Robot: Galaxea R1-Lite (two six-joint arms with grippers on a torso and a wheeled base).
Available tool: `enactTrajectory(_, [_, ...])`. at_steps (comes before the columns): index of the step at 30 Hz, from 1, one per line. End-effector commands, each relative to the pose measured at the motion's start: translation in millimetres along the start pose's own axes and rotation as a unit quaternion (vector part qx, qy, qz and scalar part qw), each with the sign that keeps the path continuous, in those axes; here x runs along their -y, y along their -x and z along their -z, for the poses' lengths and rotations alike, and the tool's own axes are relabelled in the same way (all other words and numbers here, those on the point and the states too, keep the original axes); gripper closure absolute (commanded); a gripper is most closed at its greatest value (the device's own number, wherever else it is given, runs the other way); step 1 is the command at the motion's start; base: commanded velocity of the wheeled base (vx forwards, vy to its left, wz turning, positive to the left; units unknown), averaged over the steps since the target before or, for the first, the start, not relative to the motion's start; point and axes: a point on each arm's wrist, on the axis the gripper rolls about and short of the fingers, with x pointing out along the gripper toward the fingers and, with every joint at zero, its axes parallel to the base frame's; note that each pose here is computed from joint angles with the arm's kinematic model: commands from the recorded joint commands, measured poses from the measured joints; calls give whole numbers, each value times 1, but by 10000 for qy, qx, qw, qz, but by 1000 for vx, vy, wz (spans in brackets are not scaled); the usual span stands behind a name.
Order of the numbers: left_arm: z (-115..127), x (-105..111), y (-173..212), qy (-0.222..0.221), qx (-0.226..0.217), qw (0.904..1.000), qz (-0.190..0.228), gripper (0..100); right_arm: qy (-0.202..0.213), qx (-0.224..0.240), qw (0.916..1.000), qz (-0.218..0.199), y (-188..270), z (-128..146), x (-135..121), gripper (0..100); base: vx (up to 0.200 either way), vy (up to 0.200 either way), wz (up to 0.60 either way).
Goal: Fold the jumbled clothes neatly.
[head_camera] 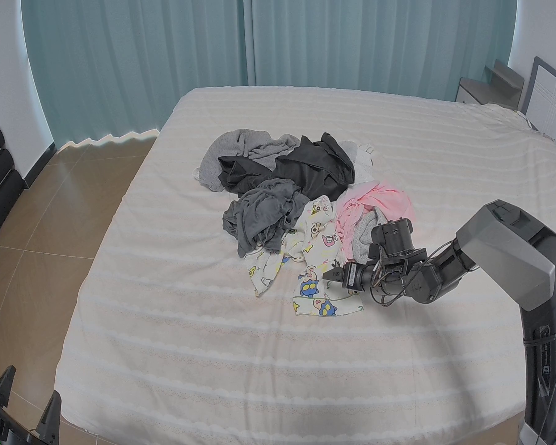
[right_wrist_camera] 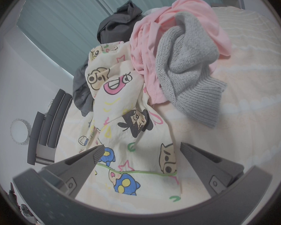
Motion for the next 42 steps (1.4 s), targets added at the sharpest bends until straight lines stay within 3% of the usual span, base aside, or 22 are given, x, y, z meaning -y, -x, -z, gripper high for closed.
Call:
enactTrajectory(1, [5, 0, 0, 0, -7, 10000, -1, 0, 53, -101, 9999, 34, -18, 9, 3, 0, 0, 0, 0])
enactTrajectory(16, [5, 0, 0, 8, -7, 10000, -9, 0, 215, -79, 9996, -174, -26, 14, -17, 0, 0, 0, 0])
enactTrajectory(17, [5, 0, 0, 8, -7, 10000, -9, 0, 233, -65, 9995, -178, -26, 15, -19, 100, 0, 0, 0])
enactTrajectory(25, [5, 0, 0, 8, -7, 10000, -1, 0, 343, -194, 9992, 49, -21, 25, -16, 100, 0, 0, 0])
enactTrajectory(31, [5, 0, 0, 8, -7, 10000, -9, 0, 444, -336, 9984, 125, 9, 35, -13, 100, 0, 0, 0])
enactTrajectory(36, [5, 0, 0, -54, 1, 10000, -8, 0, 483, -180, 9986, -81, 53, 40, -21, 100, 0, 0, 0])
enactTrajectory(42, [5, 0, 0, -107, 1, 9999, -8, 0, 611, -146, 9970, -445, 110, 67, -29, 100, 0, 0, 0])
